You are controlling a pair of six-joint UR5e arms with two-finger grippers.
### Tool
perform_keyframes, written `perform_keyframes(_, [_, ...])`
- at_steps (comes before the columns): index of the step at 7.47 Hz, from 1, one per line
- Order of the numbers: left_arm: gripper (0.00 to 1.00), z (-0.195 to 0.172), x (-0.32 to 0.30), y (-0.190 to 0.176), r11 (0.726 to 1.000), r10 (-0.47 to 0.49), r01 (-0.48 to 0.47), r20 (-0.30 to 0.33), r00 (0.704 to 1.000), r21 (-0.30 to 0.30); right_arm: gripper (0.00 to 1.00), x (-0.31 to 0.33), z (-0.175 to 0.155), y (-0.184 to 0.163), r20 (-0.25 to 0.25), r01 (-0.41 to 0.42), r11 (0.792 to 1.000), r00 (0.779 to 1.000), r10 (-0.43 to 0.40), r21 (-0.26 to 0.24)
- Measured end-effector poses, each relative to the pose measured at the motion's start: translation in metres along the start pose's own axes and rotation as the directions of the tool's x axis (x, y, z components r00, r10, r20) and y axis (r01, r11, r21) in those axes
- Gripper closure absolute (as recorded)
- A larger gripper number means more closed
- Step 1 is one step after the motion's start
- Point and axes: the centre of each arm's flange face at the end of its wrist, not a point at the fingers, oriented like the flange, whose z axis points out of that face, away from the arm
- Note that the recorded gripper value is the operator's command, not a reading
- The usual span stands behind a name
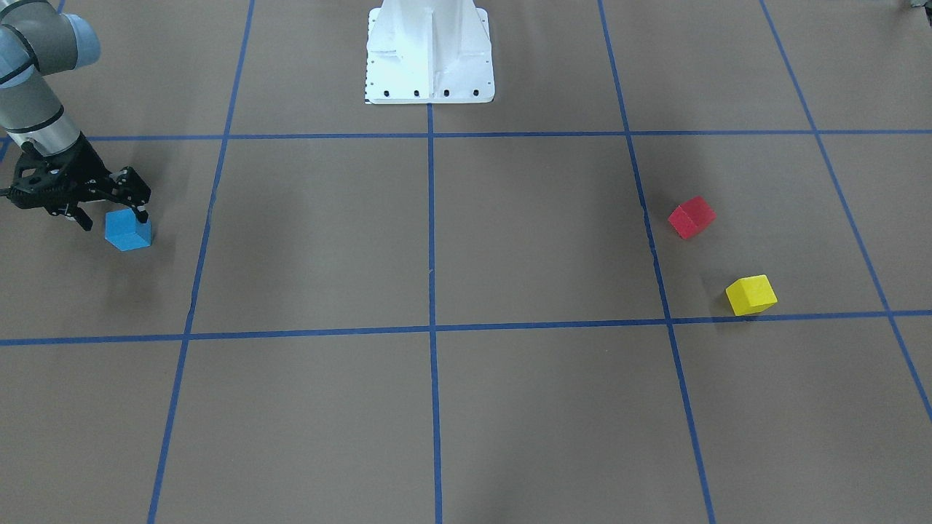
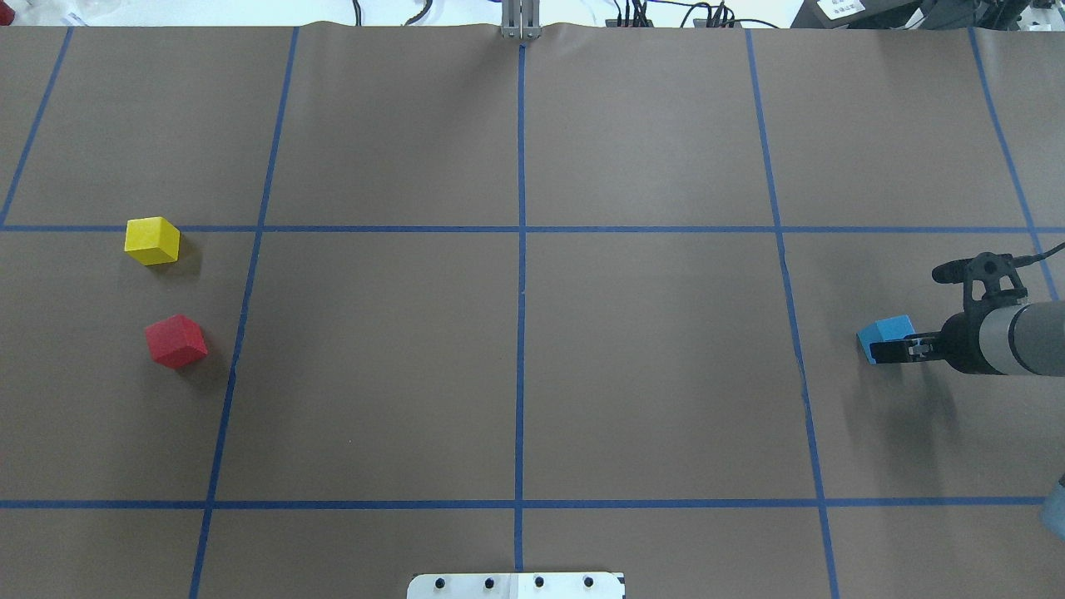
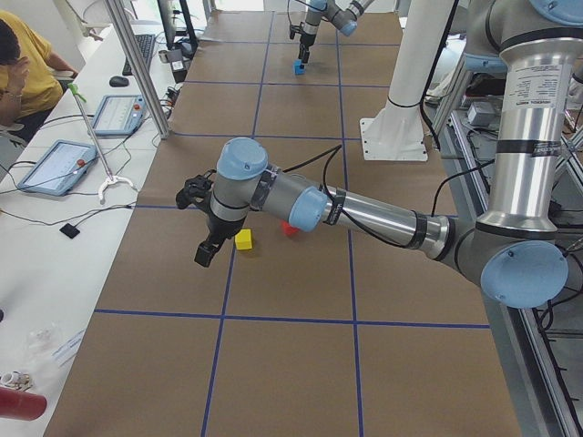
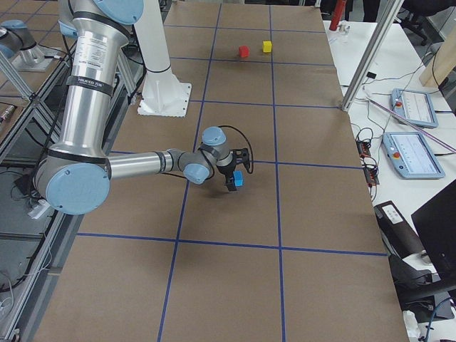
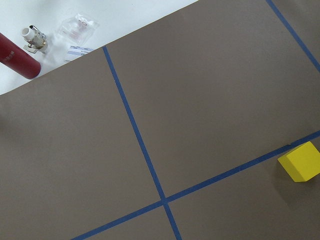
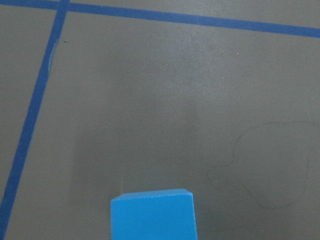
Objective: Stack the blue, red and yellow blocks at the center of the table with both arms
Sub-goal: 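Lower the right gripper and grasp the blue cube, then carry the blue cube with the right gripper to the table center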
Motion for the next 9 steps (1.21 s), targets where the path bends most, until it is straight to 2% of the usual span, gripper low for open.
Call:
perform_keyframes(4, [0.00,0.001,-0.001,0.001,1.000,-0.002,0.002,0.000,1.000,-0.003,1.00,-0.027,-0.011,-0.011,0.055,0.017,1.000,0.998,-0.018,0.013])
perform_keyframes(6, [0.00,0.002,-0.002,0.002,1.000,-0.004,0.004,-0.001,1.000,-0.005,1.00,-0.086,-0.008,-0.057,0.053,0.009,1.000,0.999,-0.010,0.017])
perform_keyframes(9, [0.00,0.003,-0.002,0.002,1.000,-0.006,0.006,-0.001,1.000,-0.007,1.00,-0.242,-0.026,-0.153,0.009,-0.044,0.999,0.999,0.045,-0.019])
